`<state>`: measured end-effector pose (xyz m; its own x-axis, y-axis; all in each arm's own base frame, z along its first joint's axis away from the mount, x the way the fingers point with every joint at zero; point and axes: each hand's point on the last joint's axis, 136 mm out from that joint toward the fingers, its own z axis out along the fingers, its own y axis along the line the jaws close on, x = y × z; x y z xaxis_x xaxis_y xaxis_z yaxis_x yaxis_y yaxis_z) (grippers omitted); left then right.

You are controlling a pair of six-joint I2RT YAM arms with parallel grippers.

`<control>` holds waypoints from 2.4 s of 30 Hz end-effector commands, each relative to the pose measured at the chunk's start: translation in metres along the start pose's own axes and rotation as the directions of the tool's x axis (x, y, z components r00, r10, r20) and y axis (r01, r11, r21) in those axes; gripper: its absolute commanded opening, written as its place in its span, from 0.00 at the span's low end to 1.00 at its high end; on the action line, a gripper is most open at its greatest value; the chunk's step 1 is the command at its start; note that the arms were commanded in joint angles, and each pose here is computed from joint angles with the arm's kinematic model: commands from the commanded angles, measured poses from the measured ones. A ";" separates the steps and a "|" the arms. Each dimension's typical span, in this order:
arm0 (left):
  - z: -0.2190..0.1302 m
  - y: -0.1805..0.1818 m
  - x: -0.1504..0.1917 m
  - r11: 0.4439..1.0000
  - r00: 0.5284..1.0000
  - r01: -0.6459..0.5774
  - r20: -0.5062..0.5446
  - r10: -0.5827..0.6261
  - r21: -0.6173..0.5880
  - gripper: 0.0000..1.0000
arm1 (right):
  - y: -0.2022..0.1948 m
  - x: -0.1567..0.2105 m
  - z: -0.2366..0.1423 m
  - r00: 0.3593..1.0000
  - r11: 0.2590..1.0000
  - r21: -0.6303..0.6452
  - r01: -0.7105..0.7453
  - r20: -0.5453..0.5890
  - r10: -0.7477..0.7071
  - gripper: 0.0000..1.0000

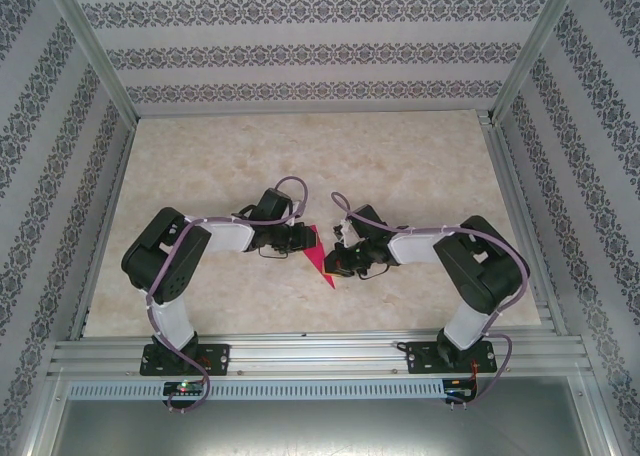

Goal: Fold a paper plane with a square sheet of paper (pick it up from the middle)
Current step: Fold the wing for the fifth time at the center of the table.

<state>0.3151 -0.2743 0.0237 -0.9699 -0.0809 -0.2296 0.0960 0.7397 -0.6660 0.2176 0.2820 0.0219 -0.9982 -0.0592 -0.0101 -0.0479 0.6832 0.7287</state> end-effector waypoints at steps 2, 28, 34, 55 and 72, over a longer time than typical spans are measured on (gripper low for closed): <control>0.005 0.028 0.010 0.994 0.999 0.025 -0.020 -0.027 -0.105 0.25 | 0.015 -0.003 -0.010 0.999 0.999 0.028 0.032 0.030 -0.033 0.03; 0.005 0.045 0.017 0.982 0.997 0.069 -0.028 -0.075 -0.175 0.15 | -0.007 -0.008 0.031 0.997 0.997 0.020 -0.079 0.018 0.078 0.05; 0.007 0.057 0.017 0.974 0.993 0.108 -0.023 -0.115 -0.201 0.12 | -0.003 0.006 0.016 0.998 0.998 0.025 -0.061 -0.005 0.062 0.07; 0.003 0.058 0.012 0.975 0.994 0.101 -0.025 -0.108 -0.197 0.11 | -0.062 0.082 -0.014 0.987 0.980 0.135 -0.146 -0.051 0.154 0.08; -0.096 0.004 -0.018 0.863 0.996 0.060 0.089 -0.017 -0.501 0.51 | -0.016 -0.025 -0.097 0.903 0.971 0.237 0.024 0.412 -0.122 0.46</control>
<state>0.3391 -0.2480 0.0982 -0.9368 -0.1230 -0.3275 0.0446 0.8865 -0.4605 0.2280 0.2154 0.0725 -0.9466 0.1330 -0.2937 -0.0790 0.7875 0.6113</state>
